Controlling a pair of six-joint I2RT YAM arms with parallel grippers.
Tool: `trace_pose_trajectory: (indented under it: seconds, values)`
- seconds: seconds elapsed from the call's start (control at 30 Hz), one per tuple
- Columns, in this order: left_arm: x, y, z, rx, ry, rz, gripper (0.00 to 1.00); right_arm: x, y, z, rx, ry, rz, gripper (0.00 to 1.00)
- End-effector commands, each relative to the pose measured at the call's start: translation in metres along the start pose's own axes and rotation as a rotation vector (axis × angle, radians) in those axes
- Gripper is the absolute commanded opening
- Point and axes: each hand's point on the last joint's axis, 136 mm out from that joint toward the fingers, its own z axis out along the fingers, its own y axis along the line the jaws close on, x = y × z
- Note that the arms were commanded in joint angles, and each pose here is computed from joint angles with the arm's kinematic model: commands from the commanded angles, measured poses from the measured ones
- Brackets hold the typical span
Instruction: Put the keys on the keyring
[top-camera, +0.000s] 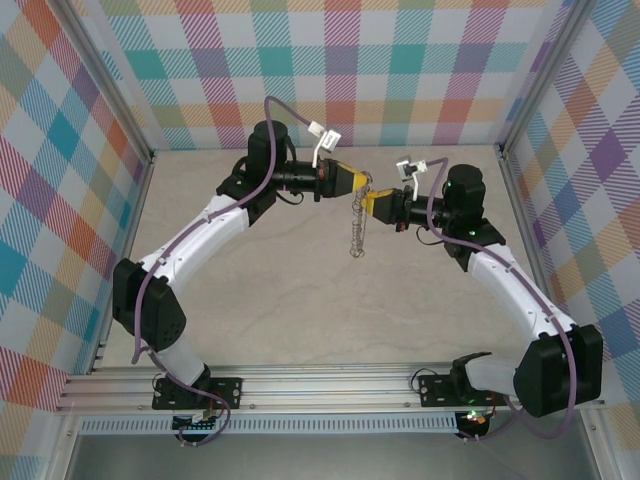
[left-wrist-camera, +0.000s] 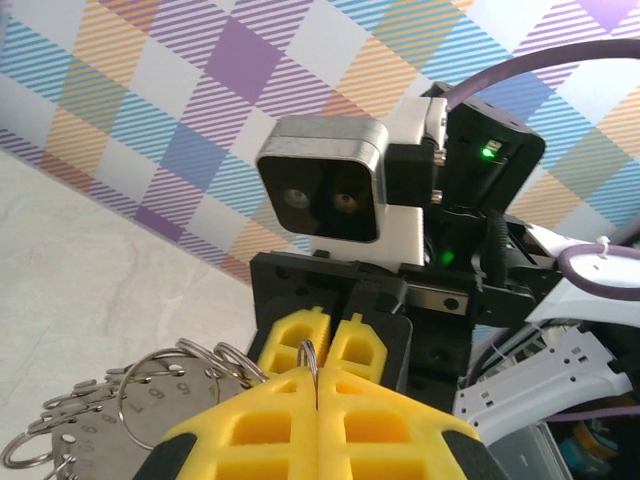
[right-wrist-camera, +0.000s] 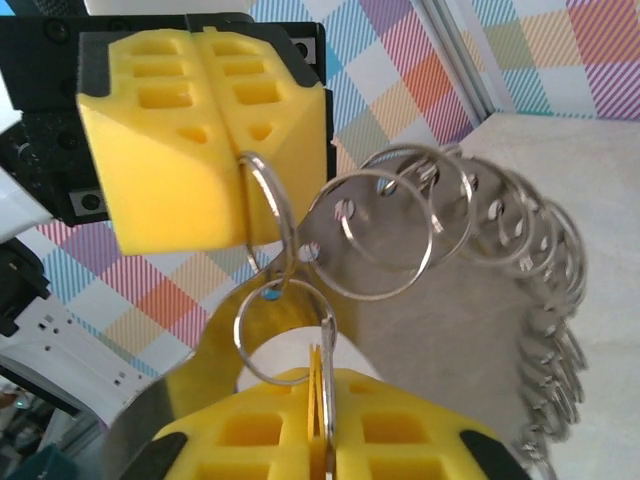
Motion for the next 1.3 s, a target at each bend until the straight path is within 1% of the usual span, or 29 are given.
trace_pose_trajectory:
  seconds: [0.0, 0.1, 0.33, 0.63, 0.83, 0.87, 0.9, 1.0, 1.07, 1.17, 1.27]
  values:
    - [-0.026, -0.029, -0.01, 0.012, -0.09, 0.073, 0.0, -0.007, 0.011, -0.003, -0.006, -0.026, -0.05, 0.04]
    - [-0.029, -0.027, -0.011, -0.003, -0.119, 0.067, 0.0, -0.007, 0.014, -0.001, -0.01, -0.023, -0.048, 0.0]
    - [-0.032, -0.026, -0.013, -0.014, -0.186, 0.046, 0.0, -0.003, 0.013, 0.011, -0.002, -0.014, -0.042, 0.0]
    - [-0.025, -0.03, -0.009, -0.005, -0.221, 0.017, 0.0, -0.007, 0.003, 0.027, 0.028, -0.031, -0.021, 0.0]
    - [-0.024, -0.027, -0.011, -0.018, -0.256, -0.001, 0.0, -0.005, -0.004, 0.024, 0.08, -0.043, -0.011, 0.0]
    - [-0.024, -0.027, -0.011, -0.019, -0.26, -0.003, 0.0, -0.005, -0.005, 0.022, 0.091, -0.045, -0.011, 0.01]
    - [-0.025, -0.026, -0.011, -0.023, -0.268, -0.005, 0.0, -0.003, -0.005, 0.019, 0.101, -0.046, -0.01, 0.06]
    - [-0.027, -0.022, -0.013, -0.042, -0.291, -0.012, 0.0, 0.002, -0.003, 0.012, 0.132, -0.047, -0.008, 0.33]
    - [-0.027, -0.021, -0.013, -0.047, -0.298, -0.014, 0.0, 0.008, -0.002, 0.004, 0.147, -0.046, -0.007, 0.43]
    - [-0.028, -0.021, -0.014, -0.051, -0.304, -0.015, 0.0, 0.014, 0.003, -0.008, 0.167, -0.051, -0.004, 0.46]
    - [-0.027, -0.021, -0.014, -0.047, -0.302, -0.016, 0.0, 0.012, 0.012, -0.02, 0.184, -0.083, -0.019, 0.46]
